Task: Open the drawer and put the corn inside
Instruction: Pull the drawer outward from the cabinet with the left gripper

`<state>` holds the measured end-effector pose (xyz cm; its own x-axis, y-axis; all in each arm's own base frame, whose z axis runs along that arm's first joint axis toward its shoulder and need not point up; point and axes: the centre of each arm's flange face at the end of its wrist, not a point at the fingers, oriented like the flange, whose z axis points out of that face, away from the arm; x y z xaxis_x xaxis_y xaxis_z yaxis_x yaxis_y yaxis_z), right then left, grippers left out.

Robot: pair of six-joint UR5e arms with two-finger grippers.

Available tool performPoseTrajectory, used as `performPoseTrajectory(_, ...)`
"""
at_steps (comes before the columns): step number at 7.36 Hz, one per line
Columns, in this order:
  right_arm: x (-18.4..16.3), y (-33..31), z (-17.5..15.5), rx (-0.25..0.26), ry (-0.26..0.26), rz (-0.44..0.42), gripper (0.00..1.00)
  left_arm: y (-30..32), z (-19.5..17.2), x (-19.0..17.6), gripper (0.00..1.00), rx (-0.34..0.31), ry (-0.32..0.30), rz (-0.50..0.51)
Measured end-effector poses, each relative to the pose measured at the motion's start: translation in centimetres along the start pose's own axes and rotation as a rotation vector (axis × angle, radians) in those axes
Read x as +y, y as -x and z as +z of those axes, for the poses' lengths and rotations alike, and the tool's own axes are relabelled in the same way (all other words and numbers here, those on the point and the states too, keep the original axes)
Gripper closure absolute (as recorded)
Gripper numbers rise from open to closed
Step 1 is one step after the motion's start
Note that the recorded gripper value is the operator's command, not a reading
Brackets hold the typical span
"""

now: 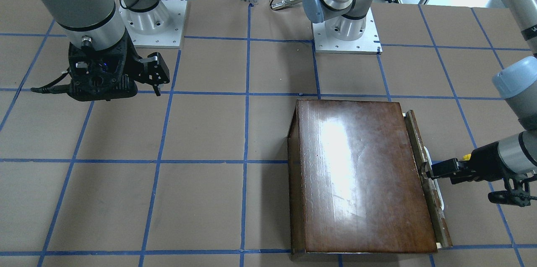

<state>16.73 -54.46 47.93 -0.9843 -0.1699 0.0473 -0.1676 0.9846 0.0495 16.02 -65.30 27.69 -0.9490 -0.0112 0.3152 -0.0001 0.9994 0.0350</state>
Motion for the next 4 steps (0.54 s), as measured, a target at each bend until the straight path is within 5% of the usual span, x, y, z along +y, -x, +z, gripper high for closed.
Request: performPoseTrajectory(4,0.0,0.0,0.0,0.0,0.0,0.0,0.0,1.6,-0.6,0.4,0.0,-0.002,-0.009,-0.021)
